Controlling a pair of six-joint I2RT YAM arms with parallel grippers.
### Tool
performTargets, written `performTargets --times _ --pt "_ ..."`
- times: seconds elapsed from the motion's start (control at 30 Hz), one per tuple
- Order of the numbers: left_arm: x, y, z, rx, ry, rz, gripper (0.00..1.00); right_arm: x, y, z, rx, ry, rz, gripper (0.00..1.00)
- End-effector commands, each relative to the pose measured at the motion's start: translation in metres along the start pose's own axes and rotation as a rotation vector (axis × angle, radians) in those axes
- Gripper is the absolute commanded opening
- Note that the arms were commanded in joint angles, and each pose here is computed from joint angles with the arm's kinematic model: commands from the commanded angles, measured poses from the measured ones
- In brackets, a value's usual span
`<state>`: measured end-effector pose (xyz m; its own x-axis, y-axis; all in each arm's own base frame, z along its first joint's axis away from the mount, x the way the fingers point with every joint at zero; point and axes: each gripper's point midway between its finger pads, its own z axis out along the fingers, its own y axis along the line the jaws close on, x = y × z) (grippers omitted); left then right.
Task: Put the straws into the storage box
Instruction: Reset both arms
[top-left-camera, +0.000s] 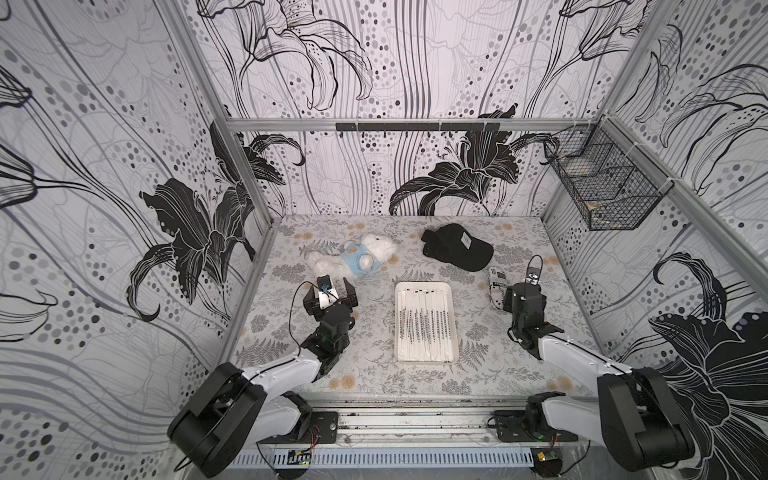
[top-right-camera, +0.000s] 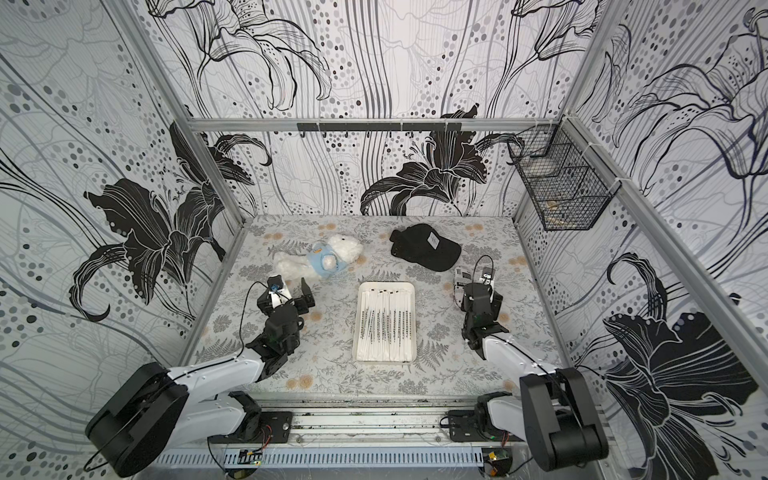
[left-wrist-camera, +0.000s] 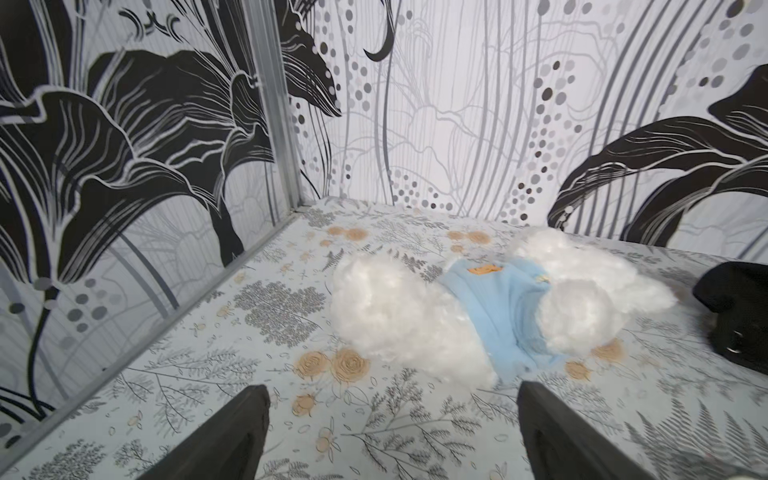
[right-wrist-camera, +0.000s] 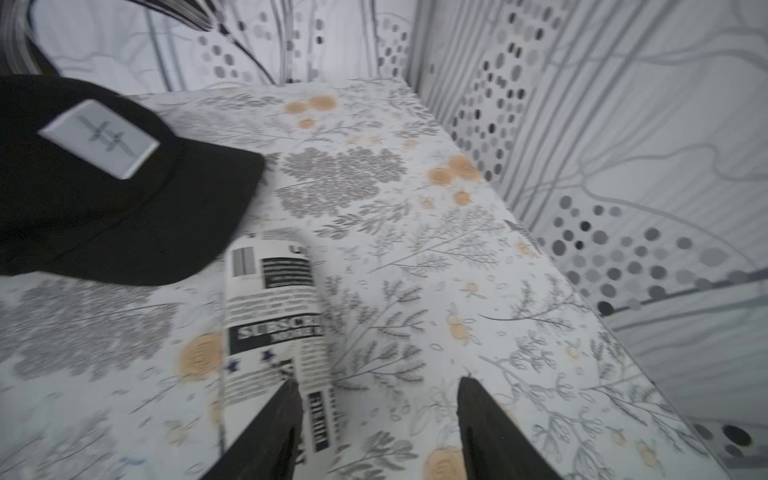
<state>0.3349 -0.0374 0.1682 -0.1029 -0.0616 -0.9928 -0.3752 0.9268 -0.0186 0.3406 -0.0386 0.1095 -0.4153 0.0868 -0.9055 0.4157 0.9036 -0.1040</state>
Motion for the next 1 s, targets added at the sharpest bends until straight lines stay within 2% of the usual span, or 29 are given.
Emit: performTargets --times 0.0,0.1,0.27,0.33,0.43,0.5,0.53,0.6,0.63,0.67,0.7,0.73,0.77,0.8,0.97 --pt "-0.017 0.016 0.017 -0.052 -0.069 -0.029 0.98 -0.014 -0.002 0.01 0.043 -0.102 0.004 0.64" --pt "-0.004 0.038 0.034 -0.041 -0.061 -0.075 0.97 -0.022 0.007 0.017 -0.029 -0.152 -0.02 0.63" --pt "0.001 0.031 0.051 0.095 -0.063 -0.052 0.98 -0.024 0.02 0.021 -0.142 -0.226 -0.052 0.63" --pt "0.004 0.032 0.055 0.116 -0.037 -0.064 0.98 -0.023 0.024 0.022 -0.18 -0.217 -0.059 0.63" --pt "0.004 0.03 0.048 0.178 -0.065 -0.077 0.98 -0.021 0.028 0.021 -0.225 -0.215 -0.064 0.63" --pt "0.011 0.039 0.045 0.175 -0.081 -0.107 0.98 -0.02 0.027 0.021 -0.25 -0.214 -0.052 0.62" --pt "0.003 0.047 0.044 0.15 -0.133 -0.125 0.98 -0.02 0.028 0.019 -0.269 -0.224 -0.047 0.62" --pt "0.011 0.056 0.052 0.122 -0.073 -0.165 0.98 -0.016 0.027 0.013 -0.292 -0.276 -0.043 0.62" --pt "0.005 0.056 0.05 0.132 -0.113 -0.161 0.98 -0.015 0.025 0.013 -0.281 -0.277 -0.042 0.62" --pt "0.008 0.056 0.051 0.128 -0.087 -0.17 0.97 -0.012 0.026 0.015 -0.285 -0.247 -0.044 0.62" --pt "0.01 0.056 0.051 0.126 -0.078 -0.169 0.98 -0.015 0.025 0.014 -0.283 -0.272 -0.042 0.62" --pt "0.007 0.056 0.05 0.131 -0.101 -0.163 0.98 -0.013 0.025 0.015 -0.284 -0.259 -0.045 0.72" --pt "0.007 0.056 0.049 0.131 -0.099 -0.17 0.98 -0.014 0.026 0.014 -0.285 -0.264 -0.044 0.99" --pt "0.008 0.057 0.049 0.129 -0.087 -0.169 0.98 -0.014 0.025 0.014 -0.283 -0.265 -0.044 0.96" --pt "0.007 0.056 0.05 0.126 -0.098 -0.155 0.98 -0.013 0.025 0.014 -0.284 -0.26 -0.046 0.96"
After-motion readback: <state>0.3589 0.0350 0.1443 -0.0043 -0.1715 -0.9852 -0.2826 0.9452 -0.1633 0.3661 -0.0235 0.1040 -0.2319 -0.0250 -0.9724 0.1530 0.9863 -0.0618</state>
